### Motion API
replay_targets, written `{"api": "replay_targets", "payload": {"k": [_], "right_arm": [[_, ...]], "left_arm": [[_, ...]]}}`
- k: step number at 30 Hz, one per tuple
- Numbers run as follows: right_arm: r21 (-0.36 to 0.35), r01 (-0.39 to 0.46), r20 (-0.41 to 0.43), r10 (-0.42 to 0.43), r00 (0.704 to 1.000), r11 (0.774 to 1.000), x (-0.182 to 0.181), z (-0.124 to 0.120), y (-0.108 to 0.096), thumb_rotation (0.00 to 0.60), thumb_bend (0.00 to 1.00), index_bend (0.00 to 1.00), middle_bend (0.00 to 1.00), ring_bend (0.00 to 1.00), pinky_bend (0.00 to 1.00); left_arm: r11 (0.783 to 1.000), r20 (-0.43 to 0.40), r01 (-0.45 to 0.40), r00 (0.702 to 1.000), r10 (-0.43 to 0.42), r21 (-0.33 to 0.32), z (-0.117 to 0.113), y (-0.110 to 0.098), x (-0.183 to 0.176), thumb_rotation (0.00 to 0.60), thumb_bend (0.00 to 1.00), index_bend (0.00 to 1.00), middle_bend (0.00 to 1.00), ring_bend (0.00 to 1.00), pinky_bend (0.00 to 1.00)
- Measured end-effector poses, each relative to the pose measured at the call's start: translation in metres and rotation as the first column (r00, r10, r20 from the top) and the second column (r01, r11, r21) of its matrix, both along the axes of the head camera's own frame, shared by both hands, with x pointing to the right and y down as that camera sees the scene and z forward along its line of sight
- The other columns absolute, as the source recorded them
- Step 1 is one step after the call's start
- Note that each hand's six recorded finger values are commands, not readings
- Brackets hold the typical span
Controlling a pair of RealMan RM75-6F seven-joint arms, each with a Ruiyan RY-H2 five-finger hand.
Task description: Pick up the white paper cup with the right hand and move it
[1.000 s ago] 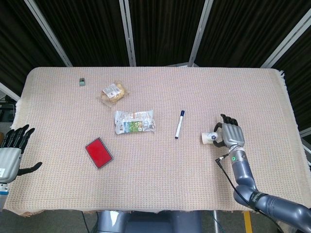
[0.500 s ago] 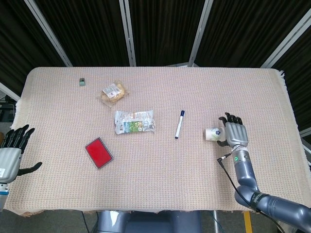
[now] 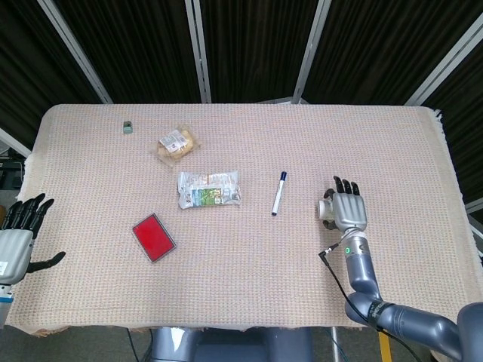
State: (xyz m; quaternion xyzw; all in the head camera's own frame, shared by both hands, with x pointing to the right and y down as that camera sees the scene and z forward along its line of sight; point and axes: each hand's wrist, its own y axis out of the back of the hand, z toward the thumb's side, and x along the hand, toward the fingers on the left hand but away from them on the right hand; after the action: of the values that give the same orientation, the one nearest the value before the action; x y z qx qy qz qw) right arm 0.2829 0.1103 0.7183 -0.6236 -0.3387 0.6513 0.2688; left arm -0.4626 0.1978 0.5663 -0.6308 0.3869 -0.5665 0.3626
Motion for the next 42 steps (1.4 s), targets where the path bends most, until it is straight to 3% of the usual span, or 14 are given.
{"api": "replay_targets", "payload": {"k": [15,22,26,28,30,31,34,37,38,42], "right_arm": [[0.028,0.009,-0.056,-0.007,0.998,1.000,0.003,0.007,-0.001,0.600,0.18,0.46,0.03,0.00,0.00],[0.109,-0.008,0.013,0.006,1.000,0.994,-0.007,-0.009,-0.012,0.600,0.17,0.46,0.03,0.00,0.00],[0.167,-0.105,0.135,0.083,0.987,0.980,-0.011,-0.022,-0.022,0.600,0.16,0.46,0.03,0.00,0.00],[0.172,-0.178,0.216,0.139,0.966,0.969,-0.012,-0.027,-0.026,0.600,0.15,0.46,0.03,0.00,0.00],[0.153,-0.283,0.322,0.223,0.920,0.947,-0.012,-0.032,-0.031,0.600,0.15,0.46,0.03,0.00,0.00],[0.136,-0.330,0.367,0.262,0.893,0.934,-0.011,-0.033,-0.033,0.600,0.14,0.46,0.03,0.00,0.00],[0.053,-0.480,0.499,0.393,0.772,0.875,-0.007,-0.033,-0.036,0.600,0.13,0.46,0.01,0.00,0.00],[-0.021,-0.541,0.555,0.460,0.693,0.841,-0.005,-0.026,-0.031,0.600,0.11,0.45,0.01,0.00,0.00],[-0.043,-0.556,0.565,0.479,0.672,0.830,-0.004,-0.023,-0.029,0.600,0.11,0.45,0.01,0.00,0.00],[-0.075,-0.585,0.567,0.517,0.641,0.808,0.000,-0.013,-0.023,0.600,0.11,0.44,0.01,0.00,0.00]], "left_arm": [[1.000,-0.001,-0.002,1.000,0.002,-0.001,0.000,0.000,0.000,0.600,0.10,0.00,0.00,0.00,0.00],[1.000,-0.001,-0.001,1.000,0.001,-0.001,0.000,0.000,0.000,0.600,0.10,0.00,0.00,0.00,0.00],[1.000,0.001,-0.002,1.000,0.002,0.000,0.000,0.000,0.000,0.600,0.10,0.00,0.00,0.00,0.00],[1.000,0.002,-0.002,1.000,0.002,0.000,0.000,0.000,0.000,0.600,0.10,0.00,0.00,0.00,0.00],[1.000,0.002,-0.002,1.000,0.002,0.000,0.000,0.000,0.000,0.600,0.10,0.00,0.00,0.00,0.00],[1.000,0.002,-0.002,1.000,0.002,0.001,0.000,0.000,0.000,0.600,0.10,0.00,0.00,0.00,0.00],[1.000,0.003,-0.001,1.000,0.001,0.001,0.000,0.000,0.000,0.600,0.10,0.00,0.00,0.00,0.00],[1.000,0.005,-0.001,1.000,0.001,0.002,0.000,0.000,0.000,0.600,0.10,0.00,0.00,0.00,0.00],[1.000,0.005,-0.001,1.000,0.001,0.002,0.000,0.000,0.000,0.600,0.10,0.00,0.00,0.00,0.00],[1.000,0.006,-0.001,1.000,0.001,0.003,0.000,0.000,0.000,0.600,0.10,0.00,0.00,0.00,0.00]]}}
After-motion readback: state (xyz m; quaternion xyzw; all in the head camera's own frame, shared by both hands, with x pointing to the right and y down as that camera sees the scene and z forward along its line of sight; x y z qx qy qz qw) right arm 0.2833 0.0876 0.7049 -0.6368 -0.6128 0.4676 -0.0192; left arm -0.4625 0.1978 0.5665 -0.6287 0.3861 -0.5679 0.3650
